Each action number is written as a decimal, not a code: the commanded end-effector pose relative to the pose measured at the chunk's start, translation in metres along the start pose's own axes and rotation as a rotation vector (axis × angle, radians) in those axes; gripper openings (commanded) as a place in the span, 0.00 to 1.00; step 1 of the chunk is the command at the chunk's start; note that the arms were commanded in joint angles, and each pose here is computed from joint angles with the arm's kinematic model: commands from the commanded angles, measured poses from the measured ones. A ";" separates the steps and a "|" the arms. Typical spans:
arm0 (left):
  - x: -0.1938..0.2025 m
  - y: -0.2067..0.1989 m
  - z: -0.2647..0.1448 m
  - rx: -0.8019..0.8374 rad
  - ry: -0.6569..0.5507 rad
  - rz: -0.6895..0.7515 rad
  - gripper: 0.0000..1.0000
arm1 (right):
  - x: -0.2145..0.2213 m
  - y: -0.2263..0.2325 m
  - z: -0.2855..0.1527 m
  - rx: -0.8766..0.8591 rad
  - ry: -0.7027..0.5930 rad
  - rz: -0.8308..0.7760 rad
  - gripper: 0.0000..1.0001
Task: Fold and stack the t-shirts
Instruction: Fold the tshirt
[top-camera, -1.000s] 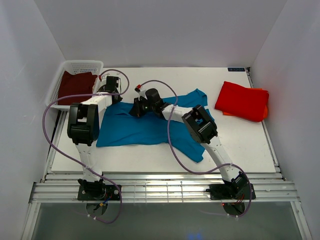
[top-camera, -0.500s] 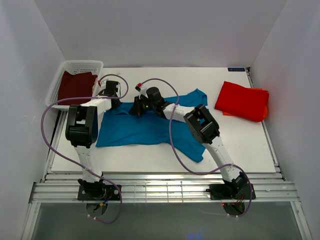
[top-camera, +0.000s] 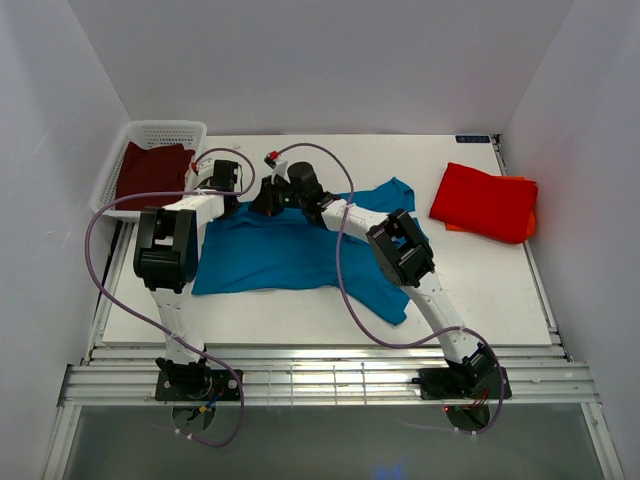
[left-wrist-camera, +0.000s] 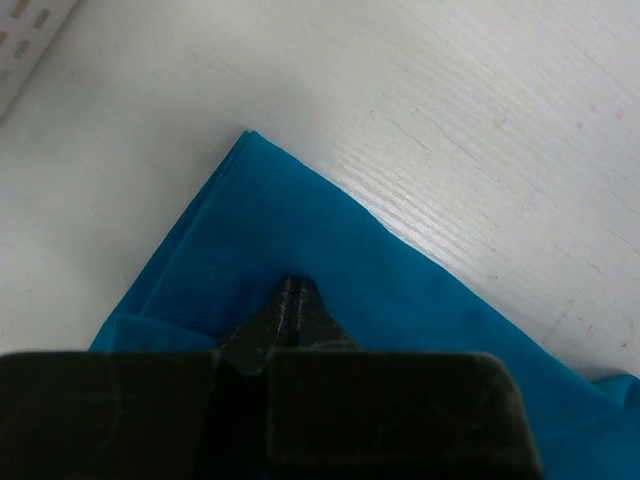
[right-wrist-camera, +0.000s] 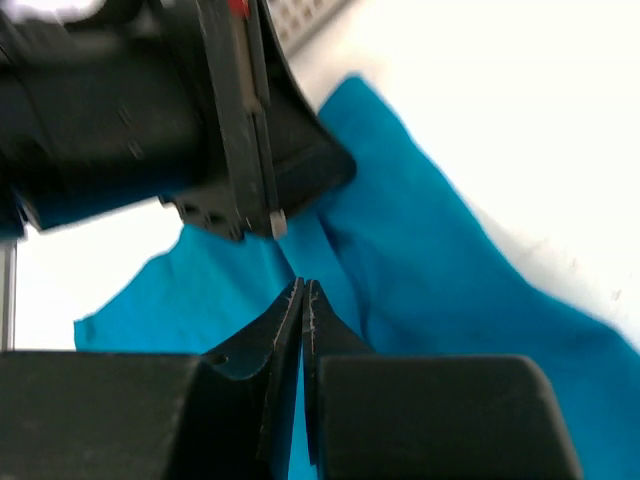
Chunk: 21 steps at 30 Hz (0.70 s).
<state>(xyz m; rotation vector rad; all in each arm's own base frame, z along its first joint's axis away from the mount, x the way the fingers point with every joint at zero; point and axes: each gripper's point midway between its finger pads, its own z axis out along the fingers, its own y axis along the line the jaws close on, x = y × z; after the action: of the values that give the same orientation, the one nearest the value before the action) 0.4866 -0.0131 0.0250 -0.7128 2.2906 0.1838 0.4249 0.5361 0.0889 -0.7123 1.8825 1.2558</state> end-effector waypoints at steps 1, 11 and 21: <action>0.009 0.024 0.001 -0.106 0.033 0.006 0.00 | -0.020 0.002 0.009 -0.003 -0.059 -0.022 0.08; 0.001 0.016 -0.003 -0.064 0.026 0.002 0.00 | 0.001 -0.022 0.029 0.030 -0.046 0.016 0.09; -0.003 0.015 -0.002 -0.063 0.020 0.001 0.00 | 0.014 -0.025 0.034 0.023 -0.024 0.019 0.09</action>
<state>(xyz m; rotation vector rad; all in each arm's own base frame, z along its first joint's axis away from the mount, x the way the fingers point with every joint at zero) 0.4826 -0.0083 0.0257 -0.7408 2.2940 0.2174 0.4460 0.5509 0.0400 -0.6484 1.9249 1.2397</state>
